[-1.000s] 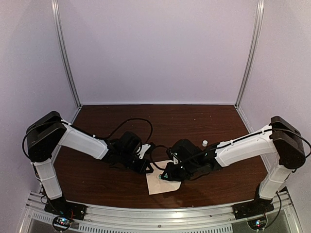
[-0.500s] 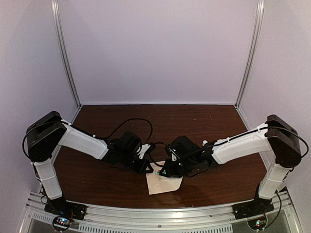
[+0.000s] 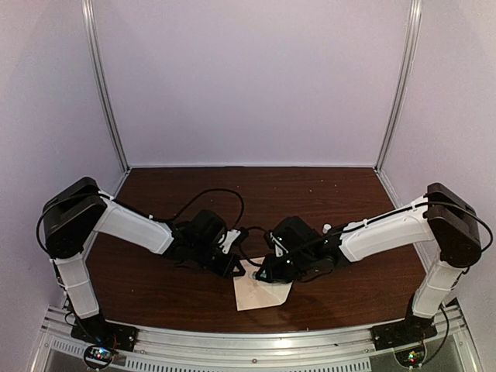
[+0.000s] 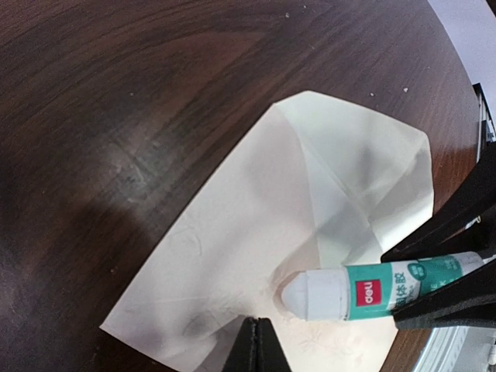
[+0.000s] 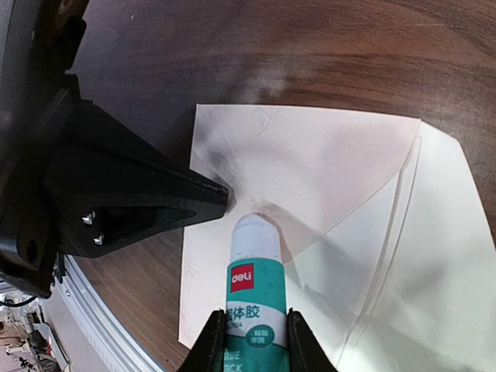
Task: Place the letter into the envelope and seal it
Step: Apply the solid glue to the envelope.
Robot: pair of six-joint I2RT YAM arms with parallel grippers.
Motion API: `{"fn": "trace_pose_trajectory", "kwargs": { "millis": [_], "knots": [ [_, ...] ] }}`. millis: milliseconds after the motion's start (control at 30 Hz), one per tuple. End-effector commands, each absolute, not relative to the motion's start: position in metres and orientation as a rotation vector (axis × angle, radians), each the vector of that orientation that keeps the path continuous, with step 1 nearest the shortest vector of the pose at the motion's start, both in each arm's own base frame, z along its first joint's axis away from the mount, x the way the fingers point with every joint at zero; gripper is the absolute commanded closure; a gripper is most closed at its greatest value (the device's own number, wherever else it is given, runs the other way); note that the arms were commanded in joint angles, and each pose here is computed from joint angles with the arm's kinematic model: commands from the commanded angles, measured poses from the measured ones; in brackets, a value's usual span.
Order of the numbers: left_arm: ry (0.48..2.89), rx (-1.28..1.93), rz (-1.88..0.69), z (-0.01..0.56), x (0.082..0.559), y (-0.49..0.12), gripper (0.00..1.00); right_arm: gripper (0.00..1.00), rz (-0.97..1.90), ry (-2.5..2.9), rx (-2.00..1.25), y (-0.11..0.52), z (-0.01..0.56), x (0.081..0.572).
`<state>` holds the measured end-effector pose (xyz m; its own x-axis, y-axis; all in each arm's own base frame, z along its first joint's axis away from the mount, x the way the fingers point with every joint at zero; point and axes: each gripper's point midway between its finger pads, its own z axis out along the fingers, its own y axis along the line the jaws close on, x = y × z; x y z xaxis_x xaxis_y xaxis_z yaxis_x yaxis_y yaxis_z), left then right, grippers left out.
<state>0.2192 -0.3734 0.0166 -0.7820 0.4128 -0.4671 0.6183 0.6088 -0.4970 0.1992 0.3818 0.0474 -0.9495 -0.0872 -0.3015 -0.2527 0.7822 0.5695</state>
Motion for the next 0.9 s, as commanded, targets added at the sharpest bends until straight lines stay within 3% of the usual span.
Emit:
{"fn": "trace_pose_trajectory", "kwargs": {
  "millis": [0,867],
  "knots": [
    [2.578,0.827,-0.906,0.002,0.219,-0.370,1.00,1.00,0.843,2.813,-0.298,0.361,0.031,0.178],
    [2.593,0.817,-0.890,-0.002,0.221,-0.370,1.00,1.00,0.815,2.874,-0.476,0.355,0.024,0.147]
  ]
}}
